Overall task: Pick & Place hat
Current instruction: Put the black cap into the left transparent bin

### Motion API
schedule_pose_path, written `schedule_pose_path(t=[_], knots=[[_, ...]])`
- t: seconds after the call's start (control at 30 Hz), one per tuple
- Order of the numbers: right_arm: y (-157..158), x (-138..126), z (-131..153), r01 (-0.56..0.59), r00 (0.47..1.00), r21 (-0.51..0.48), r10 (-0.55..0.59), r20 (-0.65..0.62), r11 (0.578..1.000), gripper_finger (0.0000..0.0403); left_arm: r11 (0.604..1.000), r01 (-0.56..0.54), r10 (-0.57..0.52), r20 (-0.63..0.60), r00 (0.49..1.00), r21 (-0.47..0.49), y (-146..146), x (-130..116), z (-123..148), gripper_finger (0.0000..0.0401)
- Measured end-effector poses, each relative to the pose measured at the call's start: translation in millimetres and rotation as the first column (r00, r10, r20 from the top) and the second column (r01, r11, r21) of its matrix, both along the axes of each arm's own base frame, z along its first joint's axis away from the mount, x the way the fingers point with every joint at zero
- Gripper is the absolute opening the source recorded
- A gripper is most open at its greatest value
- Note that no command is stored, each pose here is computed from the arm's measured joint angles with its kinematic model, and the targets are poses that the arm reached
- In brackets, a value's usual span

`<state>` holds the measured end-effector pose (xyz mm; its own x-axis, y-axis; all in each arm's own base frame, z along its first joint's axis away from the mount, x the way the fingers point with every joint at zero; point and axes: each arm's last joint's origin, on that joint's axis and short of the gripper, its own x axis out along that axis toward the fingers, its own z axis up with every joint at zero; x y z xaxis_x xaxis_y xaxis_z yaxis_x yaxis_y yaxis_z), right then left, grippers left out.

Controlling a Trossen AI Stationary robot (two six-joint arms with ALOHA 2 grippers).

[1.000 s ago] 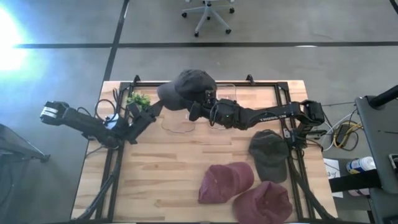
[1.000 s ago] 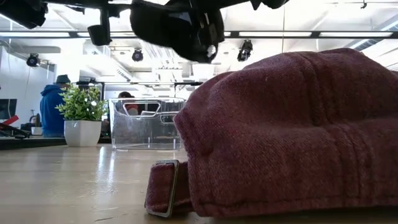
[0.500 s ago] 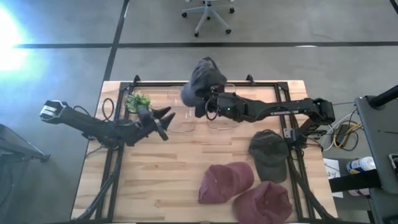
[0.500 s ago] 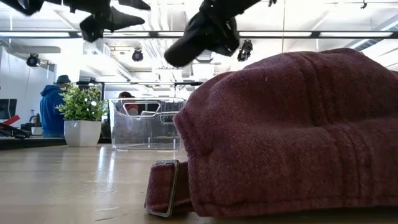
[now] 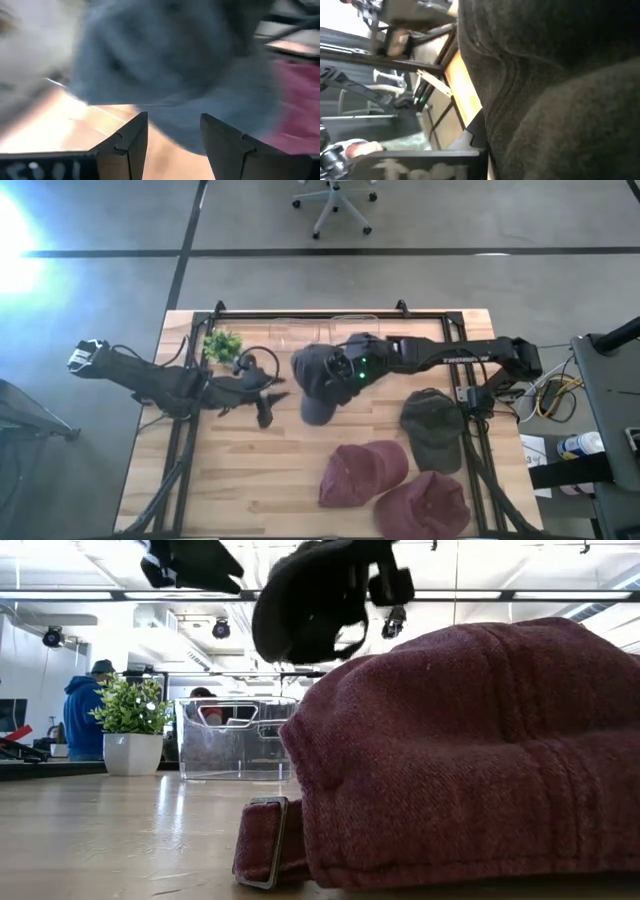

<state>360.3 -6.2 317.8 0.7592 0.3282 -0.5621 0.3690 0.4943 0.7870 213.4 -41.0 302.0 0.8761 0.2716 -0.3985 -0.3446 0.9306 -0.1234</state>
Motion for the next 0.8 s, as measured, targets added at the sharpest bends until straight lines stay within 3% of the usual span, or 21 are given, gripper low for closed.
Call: schedule_pose_path(t=[0.13,0.3,0.5,0.63,0.8], knots=[[13.4,10.8,-28.0,-0.077,0.990,0.061,0.084,-0.113,0.995,0.0013,0.990,0.007,-0.016,-0.062,0.998,-0.144,-2.3,-2.3,-18.8,0.0174],[34.9,25.8,-59.0,-0.195,0.957,0.172,0.226,-0.182,0.966,0.0013,0.935,0.009,-0.061,-0.136,0.989,-0.354,-13.9,-5.5,-54.9,0.0174],[62.0,42.6,-90.6,-0.261,0.903,0.248,0.327,-0.278,0.933,0.0013,0.886,0.045,-0.104,-0.103,0.989,-0.461,-36.9,-8.1,-85.2,0.0174],[72.0,62.0,-95.7,-0.271,0.903,0.223,0.327,-0.277,0.936,0.0016,0.865,0.103,-0.148,-0.055,0.987,-0.491,-51.2,-5.6,-94.7,0.0174],[81.0,93.4,-88.2,-0.294,0.922,0.160,0.324,-0.213,0.942,0.0049,0.879,0.100,-0.169,-0.109,0.980,-0.466,-59.7,1.1,-113.7,0.0174]])
